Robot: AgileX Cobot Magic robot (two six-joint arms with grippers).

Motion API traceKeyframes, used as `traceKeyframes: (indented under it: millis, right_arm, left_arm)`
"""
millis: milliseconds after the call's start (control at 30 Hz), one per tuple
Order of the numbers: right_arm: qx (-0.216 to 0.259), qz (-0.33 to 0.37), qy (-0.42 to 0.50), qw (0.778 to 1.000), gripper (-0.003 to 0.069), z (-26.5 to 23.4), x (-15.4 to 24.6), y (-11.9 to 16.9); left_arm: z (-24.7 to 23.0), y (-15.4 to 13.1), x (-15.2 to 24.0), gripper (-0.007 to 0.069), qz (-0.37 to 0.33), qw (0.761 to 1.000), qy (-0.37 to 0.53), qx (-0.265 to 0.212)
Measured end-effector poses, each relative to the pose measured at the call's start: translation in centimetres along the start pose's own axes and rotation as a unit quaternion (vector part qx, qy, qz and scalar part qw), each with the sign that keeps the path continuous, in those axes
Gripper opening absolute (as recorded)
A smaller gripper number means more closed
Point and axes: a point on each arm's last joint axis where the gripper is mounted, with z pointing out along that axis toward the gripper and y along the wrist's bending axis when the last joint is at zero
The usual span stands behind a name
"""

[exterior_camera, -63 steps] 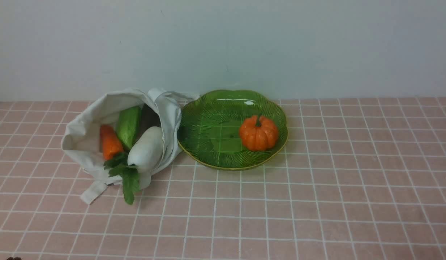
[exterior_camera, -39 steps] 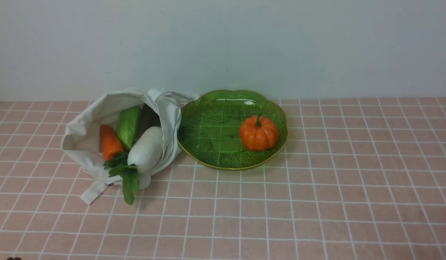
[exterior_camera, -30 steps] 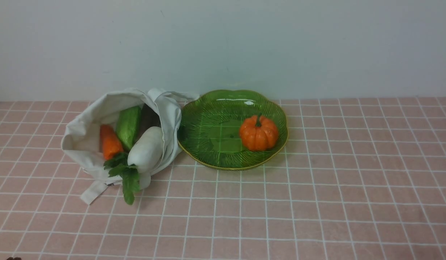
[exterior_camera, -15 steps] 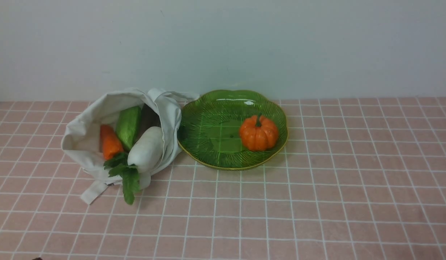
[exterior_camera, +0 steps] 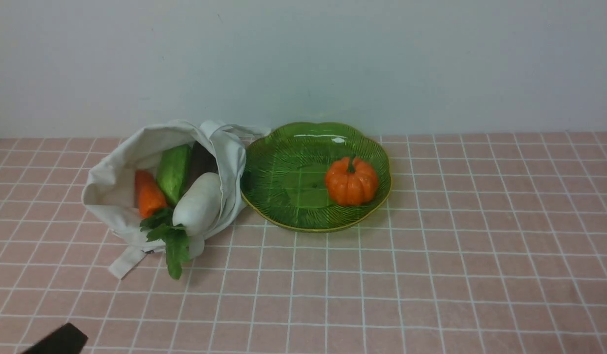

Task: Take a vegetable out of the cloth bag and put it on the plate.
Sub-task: Use the left arm to grab a white radish from the bag

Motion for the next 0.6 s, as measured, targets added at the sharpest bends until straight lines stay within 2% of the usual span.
traceKeyframes:
  millis: [33, 100, 133, 233, 300, 367, 433, 467, 500, 533, 567, 600]
  right_arm:
    - [0.0, 0.0, 0.0, 1.0, -0.0015, 0.0, 0.0, 0.0]
    - [0.0, 0.0, 0.0, 1.0, -0.0015, 0.0, 0.0, 0.0]
    - [0.0, 0.0, 0.0, 1.0, -0.0015, 0.0, 0.0, 0.0]
    - [0.0, 0.0, 0.0, 1.0, -0.0015, 0.0, 0.0, 0.0]
    - [0.0, 0.0, 0.0, 1.0, -0.0015, 0.0, 0.0, 0.0]
    - [0.0, 0.0, 0.0, 1.0, -0.0015, 0.0, 0.0, 0.0]
    - [0.0, 0.0, 0.0, 1.0, -0.0015, 0.0, 0.0, 0.0]
    - [0.0, 0.0, 0.0, 1.0, -0.0015, 0.0, 0.0, 0.0]
    - [0.0, 0.0, 0.0, 1.0, -0.0015, 0.0, 0.0, 0.0]
    - [0.0, 0.0, 0.0, 1.0, -0.0015, 0.0, 0.0, 0.0]
    - [0.0, 0.0, 0.0, 1.0, -0.0015, 0.0, 0.0, 0.0]
    - [0.0, 0.0, 0.0, 1.0, -0.0015, 0.0, 0.0, 0.0]
  left_arm:
    - [0.2, -2.0, -1.3, -0.0004, 0.044, 0.999, 0.022, -0.012]
    - [0.7, -3.1, -2.3, -0.0004, 0.073, 0.996, 0.042, -0.031]
    - [1.9, -4.1, -3.4, -0.0001, 0.108, 0.988, 0.085, -0.069]
    - [4.8, -4.5, -5.3, 0.0027, 0.152, 0.963, 0.168, -0.144]
    - [7.6, -4.3, -6.6, 0.0071, 0.175, 0.938, 0.228, -0.195]
    - [10.3, -3.9, -7.8, 0.013, 0.192, 0.915, 0.274, -0.226]
    - [13.1, -3.2, -8.5, 0.0204, 0.198, 0.896, 0.315, -0.244]
    - [13.4, -3.4, -8.7, 0.0204, 0.204, 0.894, 0.316, -0.242]
    - [16.7, -2.8, -9.4, 0.029, 0.22, 0.876, 0.352, -0.244]
    - [17.0, -2.8, -9.3, 0.0297, 0.222, 0.875, 0.355, -0.243]
    - [19.3, -2.3, -9.3, 0.0353, 0.229, 0.864, 0.377, -0.243]
    - [20.4, -2.1, -9.3, 0.0378, 0.234, 0.859, 0.386, -0.241]
